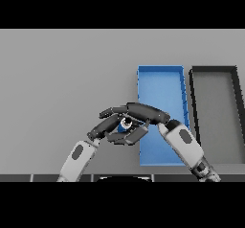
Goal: Pick up the blue pipe and place it into the blue bin.
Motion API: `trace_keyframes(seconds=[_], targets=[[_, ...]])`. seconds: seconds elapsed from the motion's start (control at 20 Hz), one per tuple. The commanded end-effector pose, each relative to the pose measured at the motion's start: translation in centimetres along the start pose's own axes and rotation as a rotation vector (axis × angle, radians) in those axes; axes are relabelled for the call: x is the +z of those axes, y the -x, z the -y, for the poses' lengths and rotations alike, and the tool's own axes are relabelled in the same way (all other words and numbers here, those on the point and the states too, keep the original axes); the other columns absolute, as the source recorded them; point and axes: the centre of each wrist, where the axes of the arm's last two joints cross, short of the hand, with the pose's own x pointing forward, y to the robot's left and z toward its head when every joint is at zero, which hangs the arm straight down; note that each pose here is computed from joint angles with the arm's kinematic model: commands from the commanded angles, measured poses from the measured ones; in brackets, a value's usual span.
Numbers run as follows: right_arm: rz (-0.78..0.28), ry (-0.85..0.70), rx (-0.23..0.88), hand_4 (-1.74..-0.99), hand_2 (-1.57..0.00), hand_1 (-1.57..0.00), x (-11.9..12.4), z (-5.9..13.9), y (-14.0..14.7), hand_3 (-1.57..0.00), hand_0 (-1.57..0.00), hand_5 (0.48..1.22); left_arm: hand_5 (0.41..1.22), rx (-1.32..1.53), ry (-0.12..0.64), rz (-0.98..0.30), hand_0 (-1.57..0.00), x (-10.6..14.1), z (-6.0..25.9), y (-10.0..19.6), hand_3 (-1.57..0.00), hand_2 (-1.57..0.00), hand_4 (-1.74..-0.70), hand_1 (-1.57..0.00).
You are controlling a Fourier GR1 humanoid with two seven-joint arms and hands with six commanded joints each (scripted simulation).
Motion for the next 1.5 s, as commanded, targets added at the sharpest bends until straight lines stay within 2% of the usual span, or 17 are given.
trace_keyframes(seconds=[0.0,0.05,0.15,0.2,0.3,0.4,0.5,0.55,0.65,0.8,0.85,0.9,1.0,1.1,1.25,1.35,1.45], targets=[[0.009,-0.012,0.005,-1.383,-0.66,-0.65,-0.3,-0.5,0.1,-0.50,-0.63,0.523,1.221,0.012,-0.002,-0.026,-1.57,0.0,0.0,0.0,-1.14,-1.53,-1.60,-1.57],[0.007,-0.001,0.013,-1.446,-0.84,-0.84,-0.3,0.0,0.0,-0.66,-0.82,0.527,1.221,0.009,0.000,-0.039,-1.57,-0.2,0.3,0.1,-1.16,-1.54,-1.63,-1.57],[0.028,-0.012,-0.011,-1.537,-1.10,-1.10,-0.9,-0.5,0.1,-0.90,-1.09,0.600,1.221,0.004,-0.006,-0.001,-1.57,-0.2,-0.1,0.3,-1.23,-1.55,-1.67,-1.57],[0.047,-0.009,-0.042,-1.513,-1.20,-1.19,-1.2,-0.5,0.0,-1.03,-1.19,0.671,1.221,0.004,-0.007,0.011,-1.57,-0.3,0.0,0.3,-1.27,-1.55,-1.68,-1.57],[0.084,-0.002,-0.063,-1.481,-1.33,-1.33,-1.2,-0.8,0.1,-1.23,-1.32,0.869,1.221,0.000,-0.001,-0.001,-1.57,-0.1,0.0,0.0,-1.33,-1.56,-1.70,-1.57],[0.107,-0.001,-0.033,-1.474,-1.42,-1.42,-1.2,-1.1,-0.3,-1.35,-1.41,0.996,1.221,0.001,-0.004,0.039,-1.57,-0.6,-0.2,0.2,-1.37,-1.55,-1.72,-1.57],[0.137,0.003,-0.027,-1.481,-1.47,-1.47,-0.8,-1.8,0.3,-1.43,-1.47,1.077,1.221,-0.007,0.005,0.021,-1.57,-0.7,-0.1,0.2,-1.40,-1.55,-1.73,-1.57],[0.126,0.002,-0.023,-1.485,-1.49,-1.49,-1.0,-1.7,0.0,-1.46,-1.49,1.106,1.221,-0.015,-0.001,0.031,-1.57,-0.7,-0.2,0.3,-1.42,-1.55,-1.73,-1.57],[0.116,0.003,-0.088,-1.490,-1.52,-1.52,-1.2,-1.7,-0.1,-1.50,-1.52,1.147,1.221,-0.011,-0.005,0.040,-1.57,-0.4,-0.1,0.1,-1.44,-1.56,-1.73,-1.57],[0.130,0.008,-0.144,-1.494,-1.55,-1.55,-0.9,-2.0,0.2,-1.53,-1.54,1.183,1.221,-0.015,-0.020,0.038,-1.57,-0.4,0.0,-0.1,-1.43,-1.56,-1.73,-1.57],[0.133,0.018,-0.146,-1.495,-1.55,-1.55,-1.1,-2.2,0.2,-1.54,-1.55,1.191,1.221,-0.024,-0.024,0.043,-1.57,-0.5,-0.1,-0.2,-1.26,-1.57,-1.73,-1.57],[0.135,0.030,-0.135,-1.496,-1.55,-1.55,-1.1,-2.2,-0.1,-1.55,-1.55,1.197,1.221,-0.032,-0.027,0.058,-1.45,-0.5,-0.2,-0.2,-1.05,-1.34,-1.63,-1.37],[0.126,0.039,-0.130,-1.497,-1.56,-1.56,-1.1,-2.3,-0.1,-1.56,-1.56,1.206,1.221,-0.068,0.001,0.038,-0.94,-0.1,-0.3,-0.1,-0.67,-0.85,-1.41,-0.88],[0.113,0.049,-0.122,-1.498,-1.56,-1.56,-1.1,-2.2,-0.3,-1.56,-1.56,1.211,1.221,-0.080,0.041,0.021,-0.60,-0.2,-0.8,-0.1,-0.43,-0.55,-1.25,-0.56],[0.081,0.051,-0.125,-1.498,-1.57,-1.57,-1.3,-2.0,-0.4,-1.57,-1.57,1.216,0.984,-0.077,0.055,-0.014,-0.31,-0.2,-0.7,0.2,-0.22,-0.28,-1.09,-0.29],[0.141,0.063,-0.128,-1.499,-1.57,-1.57,-1.1,-2.0,-0.2,-1.57,-1.57,1.218,0.848,-0.080,0.048,-0.089,-0.20,-0.2,-1.0,0.4,-0.14,-0.18,-1.03,-0.18],[0.146,0.075,-0.115,-1.499,-1.57,-1.57,-1.3,-1.9,-0.2,-1.57,-1.57,1.219,0.729,-0.085,0.039,-0.110,-0.13,0.0,-1.1,0.3,-0.09,-0.11,-0.99,-0.12]])
